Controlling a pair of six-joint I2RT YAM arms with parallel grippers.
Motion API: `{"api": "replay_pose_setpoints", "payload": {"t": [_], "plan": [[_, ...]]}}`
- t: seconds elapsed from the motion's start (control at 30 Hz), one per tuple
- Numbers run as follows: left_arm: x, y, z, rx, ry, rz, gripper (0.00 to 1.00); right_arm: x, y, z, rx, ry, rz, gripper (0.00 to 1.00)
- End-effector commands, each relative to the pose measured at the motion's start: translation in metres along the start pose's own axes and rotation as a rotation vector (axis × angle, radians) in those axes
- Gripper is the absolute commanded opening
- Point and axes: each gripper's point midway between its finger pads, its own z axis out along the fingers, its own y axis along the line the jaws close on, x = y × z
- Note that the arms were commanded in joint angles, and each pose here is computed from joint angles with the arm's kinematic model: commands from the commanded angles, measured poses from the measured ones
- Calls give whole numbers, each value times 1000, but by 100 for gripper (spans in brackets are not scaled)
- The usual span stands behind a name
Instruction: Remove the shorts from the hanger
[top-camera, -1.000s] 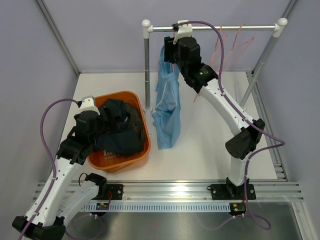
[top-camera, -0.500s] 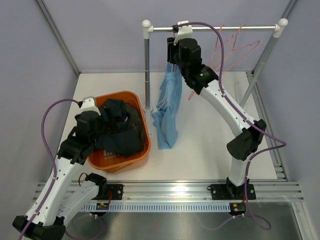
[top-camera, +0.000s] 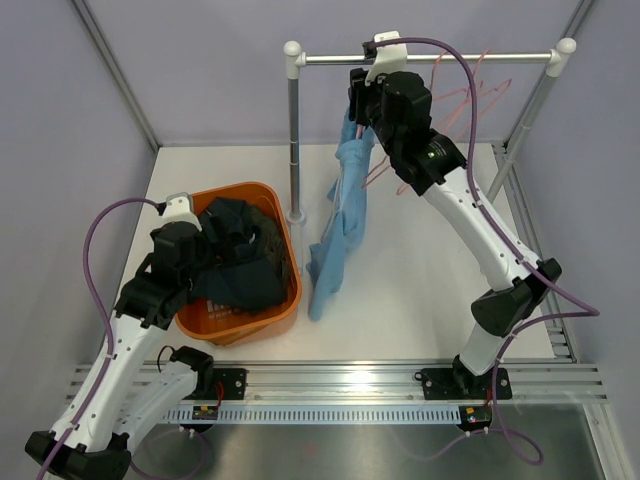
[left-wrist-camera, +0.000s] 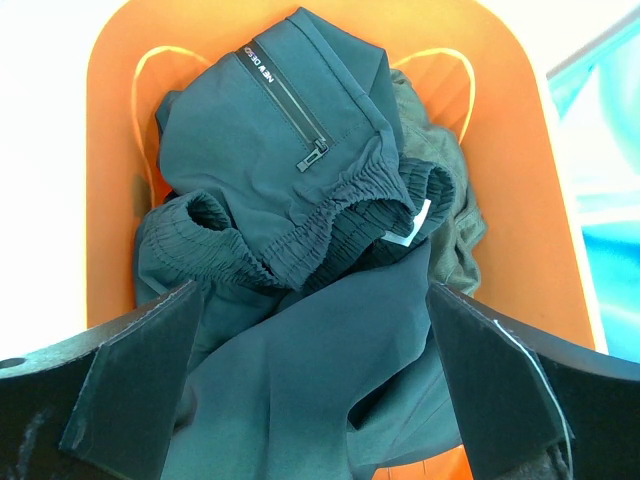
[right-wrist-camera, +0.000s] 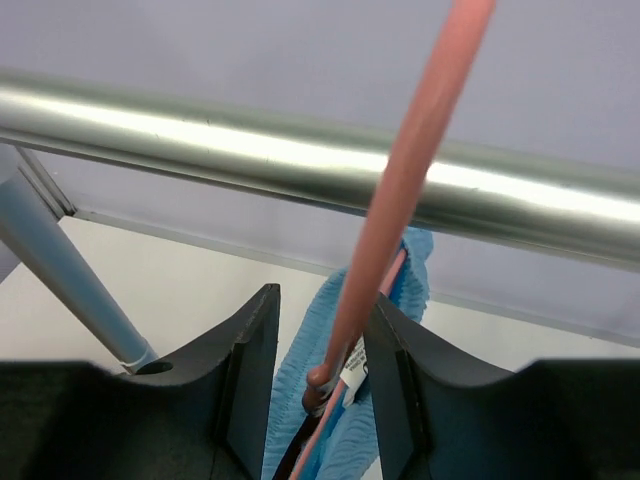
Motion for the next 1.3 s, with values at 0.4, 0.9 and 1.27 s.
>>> {"api": "replay_pose_setpoints", "payload": {"t": [0.4,0.9,1.27], "plan": [[-10,-7,1,32,-37,-1,99,-63,-3,-68,-109,-86,17,0],[-36,-43,-8,195,-57,-15,99,-53,20,-152,-403,27,-8,0],[-89,-144,-38,529,-83,-10,99,-36,48,-227,-702,87,2,0]]}}
